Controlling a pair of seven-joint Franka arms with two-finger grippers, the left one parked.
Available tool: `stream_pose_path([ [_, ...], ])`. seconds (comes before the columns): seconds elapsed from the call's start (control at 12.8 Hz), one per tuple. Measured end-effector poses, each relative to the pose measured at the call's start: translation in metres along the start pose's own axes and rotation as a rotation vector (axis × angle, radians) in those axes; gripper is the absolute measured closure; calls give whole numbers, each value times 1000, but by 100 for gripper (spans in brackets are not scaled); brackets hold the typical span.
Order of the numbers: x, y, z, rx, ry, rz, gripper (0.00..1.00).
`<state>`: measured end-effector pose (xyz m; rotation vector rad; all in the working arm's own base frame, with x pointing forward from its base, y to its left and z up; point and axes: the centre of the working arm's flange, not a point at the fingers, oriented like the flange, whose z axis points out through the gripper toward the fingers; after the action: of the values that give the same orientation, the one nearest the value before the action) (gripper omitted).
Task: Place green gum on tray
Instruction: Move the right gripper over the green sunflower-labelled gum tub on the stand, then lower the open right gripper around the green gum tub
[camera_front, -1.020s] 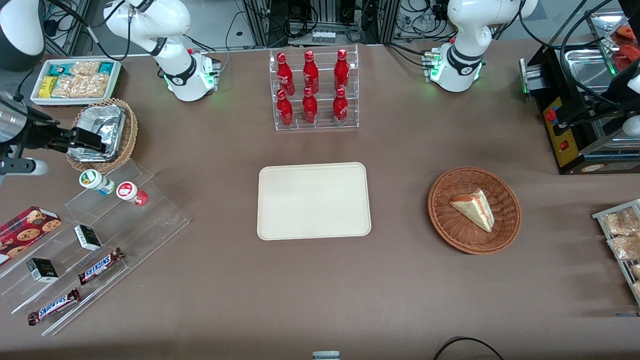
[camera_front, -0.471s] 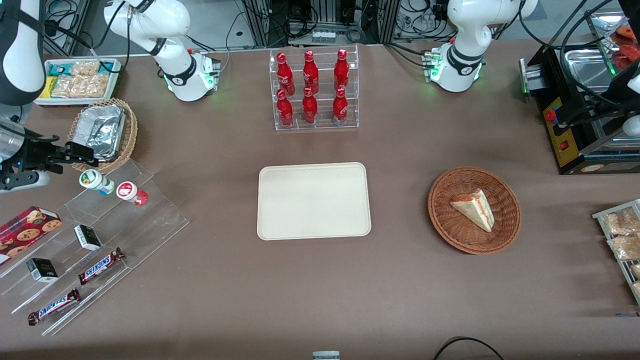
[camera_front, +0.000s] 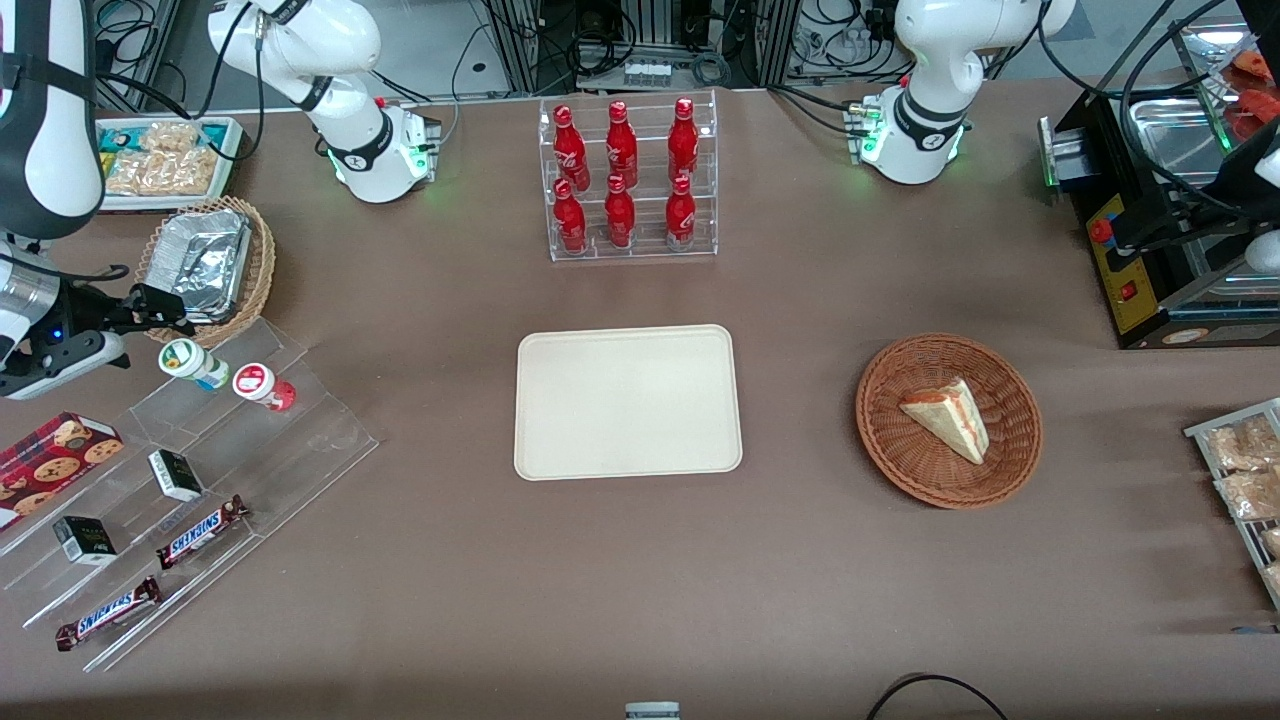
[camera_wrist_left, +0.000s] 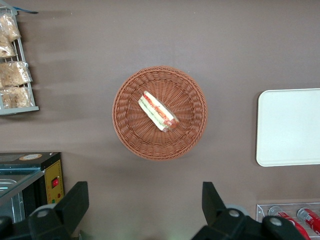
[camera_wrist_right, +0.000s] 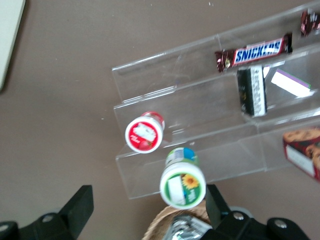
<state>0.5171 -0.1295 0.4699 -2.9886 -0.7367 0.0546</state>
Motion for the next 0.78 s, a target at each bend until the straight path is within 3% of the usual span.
stream_pose_path([
  [0.31, -28, 21, 17, -56, 62, -164, 0],
  [0.78, -51, 22, 54, -64, 76, -152, 0],
])
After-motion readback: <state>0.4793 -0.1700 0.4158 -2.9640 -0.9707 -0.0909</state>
